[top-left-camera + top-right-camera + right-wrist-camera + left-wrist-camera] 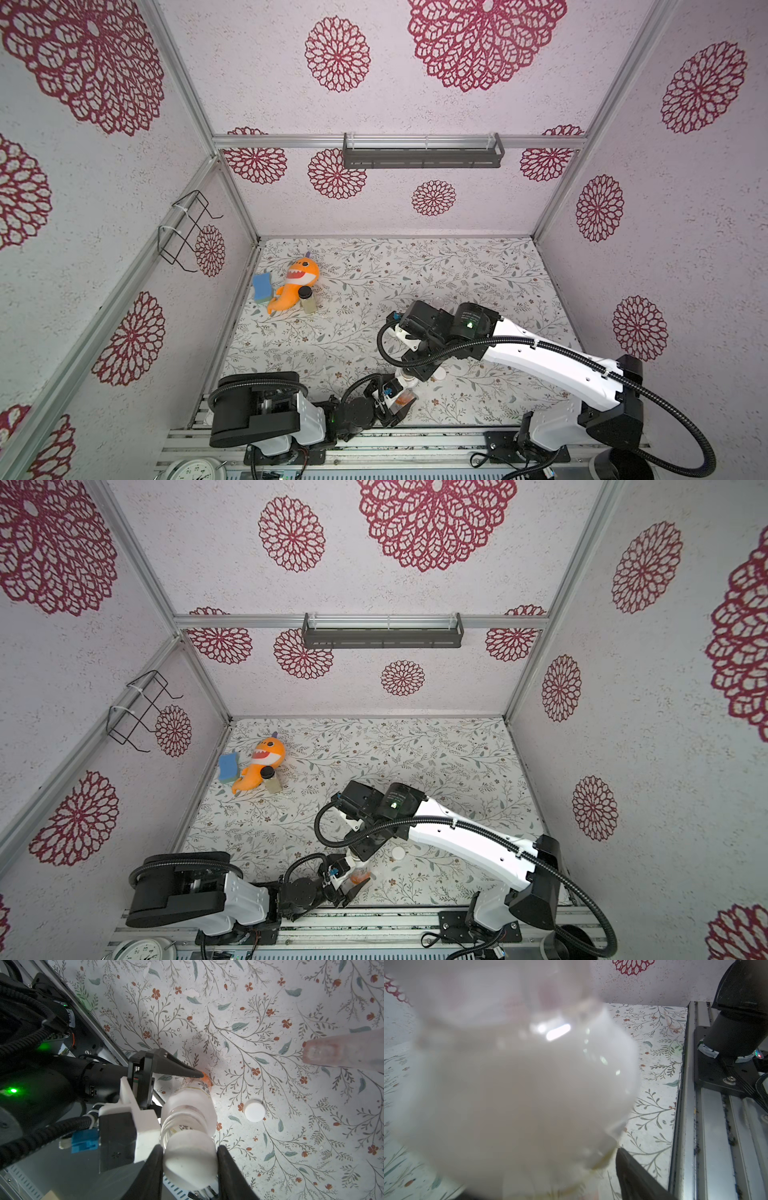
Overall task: Screw on the bottle caps
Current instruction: Pick up the plastic bottle from the bottom-center of the table.
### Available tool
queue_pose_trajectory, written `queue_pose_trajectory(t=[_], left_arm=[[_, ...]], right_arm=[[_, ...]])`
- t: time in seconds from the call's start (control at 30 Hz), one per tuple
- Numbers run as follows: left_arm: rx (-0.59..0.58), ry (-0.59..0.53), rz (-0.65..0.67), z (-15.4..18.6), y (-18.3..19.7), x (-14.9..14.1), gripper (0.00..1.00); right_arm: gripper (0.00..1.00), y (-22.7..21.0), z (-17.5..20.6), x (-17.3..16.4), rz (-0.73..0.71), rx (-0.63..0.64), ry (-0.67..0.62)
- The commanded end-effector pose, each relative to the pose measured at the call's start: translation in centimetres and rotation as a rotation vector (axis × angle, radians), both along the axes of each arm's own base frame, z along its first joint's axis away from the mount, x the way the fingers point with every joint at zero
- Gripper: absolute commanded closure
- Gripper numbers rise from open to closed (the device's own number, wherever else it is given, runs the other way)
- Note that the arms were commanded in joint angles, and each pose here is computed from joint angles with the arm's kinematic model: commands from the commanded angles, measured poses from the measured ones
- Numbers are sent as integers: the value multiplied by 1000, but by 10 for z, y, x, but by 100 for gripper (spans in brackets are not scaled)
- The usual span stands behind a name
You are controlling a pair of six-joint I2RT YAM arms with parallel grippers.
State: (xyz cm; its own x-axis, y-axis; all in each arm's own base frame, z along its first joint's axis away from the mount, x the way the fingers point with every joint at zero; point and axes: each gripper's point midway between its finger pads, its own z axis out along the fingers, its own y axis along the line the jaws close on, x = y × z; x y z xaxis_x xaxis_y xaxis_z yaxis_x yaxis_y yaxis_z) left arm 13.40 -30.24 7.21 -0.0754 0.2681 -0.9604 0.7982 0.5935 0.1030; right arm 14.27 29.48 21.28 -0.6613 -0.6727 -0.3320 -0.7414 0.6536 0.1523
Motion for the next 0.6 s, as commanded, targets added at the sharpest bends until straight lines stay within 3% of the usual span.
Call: queue_pose_trajectory(t=[0.0,0.57], left_arm=[[-79,-36,40,15,-2,3,20],[-74,-75,32,6,-7,3,37]], right_arm=[[66,-2,8,0,12,-14,-18],[67,7,2,1,8,-60,-9]])
